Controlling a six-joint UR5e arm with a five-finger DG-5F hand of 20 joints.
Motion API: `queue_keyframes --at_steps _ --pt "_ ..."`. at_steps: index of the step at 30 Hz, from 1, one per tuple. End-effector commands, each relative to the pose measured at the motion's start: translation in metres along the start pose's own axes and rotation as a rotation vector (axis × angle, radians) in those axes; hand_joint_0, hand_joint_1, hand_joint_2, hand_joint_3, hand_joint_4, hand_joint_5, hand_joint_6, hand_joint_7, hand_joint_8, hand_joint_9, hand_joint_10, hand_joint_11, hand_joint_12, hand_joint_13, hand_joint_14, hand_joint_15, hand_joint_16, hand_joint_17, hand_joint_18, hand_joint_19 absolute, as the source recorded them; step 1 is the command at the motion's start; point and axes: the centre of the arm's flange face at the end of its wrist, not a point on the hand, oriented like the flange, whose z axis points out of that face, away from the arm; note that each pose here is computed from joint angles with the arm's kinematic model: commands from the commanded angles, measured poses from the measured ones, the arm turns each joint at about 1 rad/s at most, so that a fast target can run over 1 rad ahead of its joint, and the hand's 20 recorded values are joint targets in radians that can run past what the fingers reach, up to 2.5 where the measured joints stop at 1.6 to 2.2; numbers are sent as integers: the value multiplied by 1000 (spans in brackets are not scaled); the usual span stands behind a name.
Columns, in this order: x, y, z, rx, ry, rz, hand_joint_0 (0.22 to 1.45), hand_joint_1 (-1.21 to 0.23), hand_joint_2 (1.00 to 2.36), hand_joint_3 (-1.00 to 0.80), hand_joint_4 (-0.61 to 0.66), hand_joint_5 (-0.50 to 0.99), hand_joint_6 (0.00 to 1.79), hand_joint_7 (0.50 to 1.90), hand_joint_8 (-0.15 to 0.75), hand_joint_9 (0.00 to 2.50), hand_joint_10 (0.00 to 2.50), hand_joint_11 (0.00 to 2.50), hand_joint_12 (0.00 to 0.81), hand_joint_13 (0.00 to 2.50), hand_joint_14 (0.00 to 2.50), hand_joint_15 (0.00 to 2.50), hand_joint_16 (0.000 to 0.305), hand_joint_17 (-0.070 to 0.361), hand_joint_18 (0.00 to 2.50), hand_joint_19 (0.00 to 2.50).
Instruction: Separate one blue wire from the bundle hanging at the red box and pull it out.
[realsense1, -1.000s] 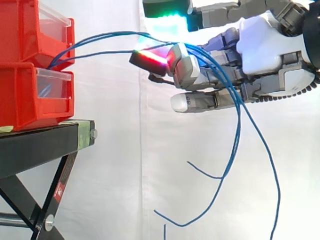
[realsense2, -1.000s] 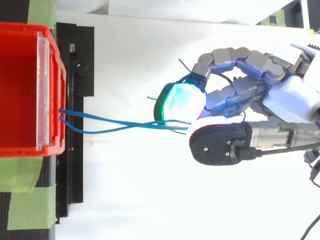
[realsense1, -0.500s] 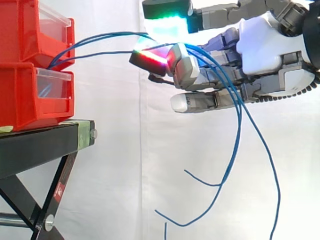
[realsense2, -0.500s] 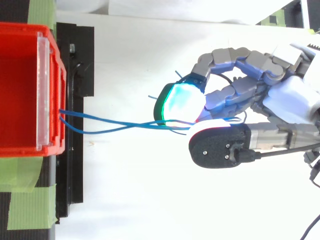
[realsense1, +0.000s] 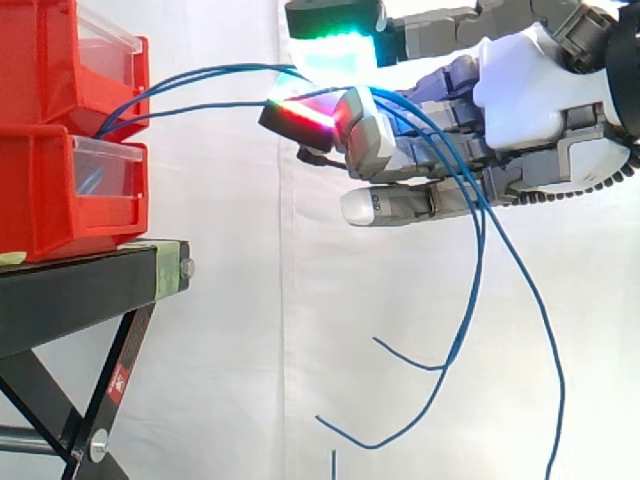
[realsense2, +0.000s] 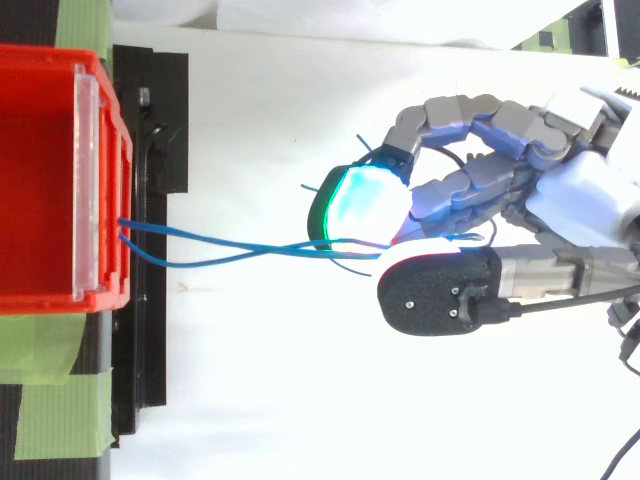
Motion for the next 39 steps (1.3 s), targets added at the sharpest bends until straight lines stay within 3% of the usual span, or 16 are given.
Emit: queue_keyframes --at_steps 1,13,27,39 --pt "0 0 0 0 -1 0 696 -874 1022 -243 227 -240 880 1043 318 753 6 1547 321 1104 18 1429 33 74 679 599" --pt "0 0 0 0 1 1 599 -745 1023 -106 214 -215 865 1099 320 863 8 1540 321 1170 17 1444 34 77 709 665" --pt "0 0 0 -1 0 -1 582 -648 1015 -101 223 -193 852 1099 358 937 5 1505 379 1240 12 1420 41 93 777 632" --pt "0 0 0 0 1 -1 581 -609 1014 -102 224 -190 849 1099 363 959 5 1506 382 1251 13 1417 42 95 785 636"
